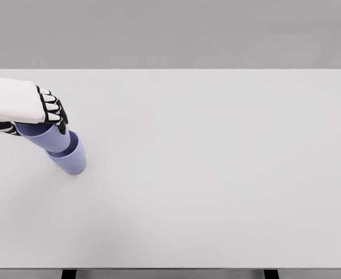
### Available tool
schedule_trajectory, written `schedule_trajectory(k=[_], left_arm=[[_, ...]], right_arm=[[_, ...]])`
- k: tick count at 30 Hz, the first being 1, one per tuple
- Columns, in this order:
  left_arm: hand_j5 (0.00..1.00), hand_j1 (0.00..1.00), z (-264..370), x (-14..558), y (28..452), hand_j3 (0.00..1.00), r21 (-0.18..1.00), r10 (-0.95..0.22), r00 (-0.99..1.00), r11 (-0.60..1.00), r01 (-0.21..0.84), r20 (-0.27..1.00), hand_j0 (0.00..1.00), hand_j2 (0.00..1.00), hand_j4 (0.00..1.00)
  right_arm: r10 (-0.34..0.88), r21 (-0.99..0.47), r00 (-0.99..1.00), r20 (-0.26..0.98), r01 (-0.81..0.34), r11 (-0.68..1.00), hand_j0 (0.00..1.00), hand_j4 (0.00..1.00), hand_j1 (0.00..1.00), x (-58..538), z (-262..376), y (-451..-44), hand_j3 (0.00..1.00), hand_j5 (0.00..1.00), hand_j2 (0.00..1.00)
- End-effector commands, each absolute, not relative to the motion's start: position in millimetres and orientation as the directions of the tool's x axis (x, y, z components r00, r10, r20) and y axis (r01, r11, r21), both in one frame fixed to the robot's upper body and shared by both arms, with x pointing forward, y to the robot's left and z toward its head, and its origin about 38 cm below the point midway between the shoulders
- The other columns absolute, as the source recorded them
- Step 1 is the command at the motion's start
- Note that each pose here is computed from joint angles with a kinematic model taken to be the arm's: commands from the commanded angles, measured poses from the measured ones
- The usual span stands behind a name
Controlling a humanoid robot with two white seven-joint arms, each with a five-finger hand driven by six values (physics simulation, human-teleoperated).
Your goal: Place the right cup on the left cup with left arm
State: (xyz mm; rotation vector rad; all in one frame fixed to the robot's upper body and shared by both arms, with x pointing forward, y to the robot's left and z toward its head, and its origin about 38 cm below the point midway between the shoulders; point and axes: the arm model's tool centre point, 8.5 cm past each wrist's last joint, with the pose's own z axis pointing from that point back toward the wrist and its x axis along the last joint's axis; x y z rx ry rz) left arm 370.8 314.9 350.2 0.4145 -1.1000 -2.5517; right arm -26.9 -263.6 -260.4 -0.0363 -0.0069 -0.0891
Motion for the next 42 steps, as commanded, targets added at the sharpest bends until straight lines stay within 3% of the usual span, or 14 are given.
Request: schedule_trajectory(k=[1, 34, 39, 42], left_arm=[[0.57, 0.57, 351.1, 371.4, 313.6, 0.57, 0.743, -0.408, -0.903, -0.644, 0.182, -0.133, 0.57, 0.57, 0.57], [0.58, 0.58, 348.2, 375.6, 309.4, 0.58, 0.741, -0.402, -0.907, -0.647, 0.183, -0.126, 0.58, 0.58, 0.58], [0.61, 0.61, 348.2, 375.6, 309.4, 0.61, 0.741, -0.402, -0.907, -0.647, 0.183, -0.126, 0.61, 0.61, 0.61], [0.68, 0.68, 348.1, 375.4, 309.1, 0.68, 0.740, -0.400, -0.908, -0.648, 0.182, -0.127, 0.68, 0.68, 0.68]], right_arm=[[-0.089, -0.036, 0.996, 0.008, 0.089, 0.995, 1.00, 1.00, 1.00, -26.9, -260.4, -263.5, 1.00, 1.00, 1.00], [-0.089, -0.036, 0.996, 0.008, 0.089, 0.995, 1.00, 1.00, 1.00, -26.9, -260.4, -263.5, 1.00, 1.00, 1.00], [-0.089, -0.036, 0.996, 0.008, 0.089, 0.995, 1.00, 1.00, 1.00, -26.9, -260.4, -263.5, 1.00, 1.00, 1.00], [-0.089, -0.036, 0.996, 0.008, 0.089, 0.995, 1.00, 1.00, 1.00, -26.9, -260.4, -263.5, 1.00, 1.00, 1.00]])
